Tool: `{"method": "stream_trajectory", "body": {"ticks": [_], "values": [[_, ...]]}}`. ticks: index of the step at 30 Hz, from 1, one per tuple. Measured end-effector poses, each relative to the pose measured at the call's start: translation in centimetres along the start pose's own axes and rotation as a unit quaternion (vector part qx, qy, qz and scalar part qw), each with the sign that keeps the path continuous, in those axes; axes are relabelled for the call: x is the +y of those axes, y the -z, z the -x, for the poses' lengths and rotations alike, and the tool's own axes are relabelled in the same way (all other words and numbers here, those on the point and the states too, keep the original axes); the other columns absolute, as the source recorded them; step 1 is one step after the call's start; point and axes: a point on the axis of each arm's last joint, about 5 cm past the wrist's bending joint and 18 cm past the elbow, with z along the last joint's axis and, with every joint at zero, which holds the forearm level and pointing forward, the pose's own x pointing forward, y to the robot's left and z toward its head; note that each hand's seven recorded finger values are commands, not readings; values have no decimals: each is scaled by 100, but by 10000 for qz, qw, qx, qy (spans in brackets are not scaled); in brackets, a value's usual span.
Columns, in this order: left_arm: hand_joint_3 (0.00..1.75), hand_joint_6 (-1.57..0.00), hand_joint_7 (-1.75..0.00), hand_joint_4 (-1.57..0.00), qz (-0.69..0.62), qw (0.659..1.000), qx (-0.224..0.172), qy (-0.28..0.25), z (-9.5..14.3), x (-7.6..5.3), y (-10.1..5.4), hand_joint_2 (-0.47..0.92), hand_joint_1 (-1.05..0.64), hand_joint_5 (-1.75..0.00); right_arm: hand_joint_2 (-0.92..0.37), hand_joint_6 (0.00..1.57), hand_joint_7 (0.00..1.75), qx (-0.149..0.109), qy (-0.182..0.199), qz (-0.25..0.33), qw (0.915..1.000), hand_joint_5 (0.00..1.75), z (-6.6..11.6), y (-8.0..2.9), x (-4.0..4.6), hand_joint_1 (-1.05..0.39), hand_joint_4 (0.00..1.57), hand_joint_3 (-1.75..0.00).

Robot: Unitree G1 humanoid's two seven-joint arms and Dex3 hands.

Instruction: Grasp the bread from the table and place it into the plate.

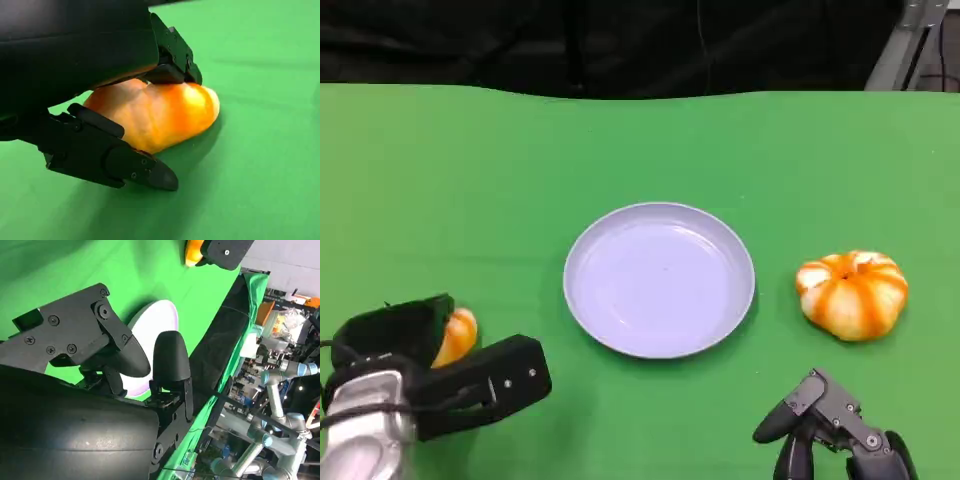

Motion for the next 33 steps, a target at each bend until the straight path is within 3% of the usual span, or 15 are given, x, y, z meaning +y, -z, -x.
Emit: {"method": "stream_trajectory", "body": {"ticks": [1, 2, 3, 5, 11, 15, 19, 25, 33], "values": [[27, -100, -85, -91, 127, 9996, -103, -216, 5, -24, 16, 79, -22, -132, -68, 45, 175, -3, 0, 1, 10000, 175, -1, 0, 0, -24, 76, -143], [84, -91, -138, -98, 211, 9983, -233, -487, 15, -56, 38, 57, -20, -157, -68, 45, 175, -3, 1, -2, 10000, 175, -1, -1, 1, -24, 76, -143], [108, -87, -156, -100, 305, 9957, -370, -792, 32, -91, 61, 47, -18, -166, -68, 44, 175, -3, 2, -7, 10000, 175, -1, -2, 3, -24, 76, -143], [132, -84, -171, -102, 507, 9860, -681, -1432, 62, -166, 81, 32, -14, -173, -68, 44, 175, -7, 3, -11, 10000, 175, -3, -3, 4, -23, 76, -143], [159, -86, -175, -106, 847, 9375, -1650, -2946, 98, -263, 58, 18, -12, -175, -68, 44, 175, -21, 10, -6, 10000, 175, -9, -3, 4, -23, 77, -143], [171, -88, -175, -108, 1057, 9058, -2227, -3446, 113, -241, -32, 11, -9, -175, -69, 44, 175, -19, 13, -12, 10000, 175, -8, -4, 7, -23, 77, -143], [174, -88, -175, -108, 1259, 8805, -2728, -3666, 114, -148, -177, 8, -9, -175, -68, 44, 175, -16, 15, -14, 10000, 175, -2, -4, 8, -23, 79, -144], [172, -91, -172, -109, 1526, 8496, -3609, -3531, 62, 38, -591, 3, -6, -175, -68, 45, 175, 12, -35, -136, 9999, 175, 13, -12, 29, -23, 75, -143], [167, -87, -173, -106, 1517, 8443, -4097, -3102, -47, 92, -972, 7, -10, -175, -68, 43, 175, 75, -82, -175, 9998, 175, 52, -9, 27, -23, 73, -144]]}}
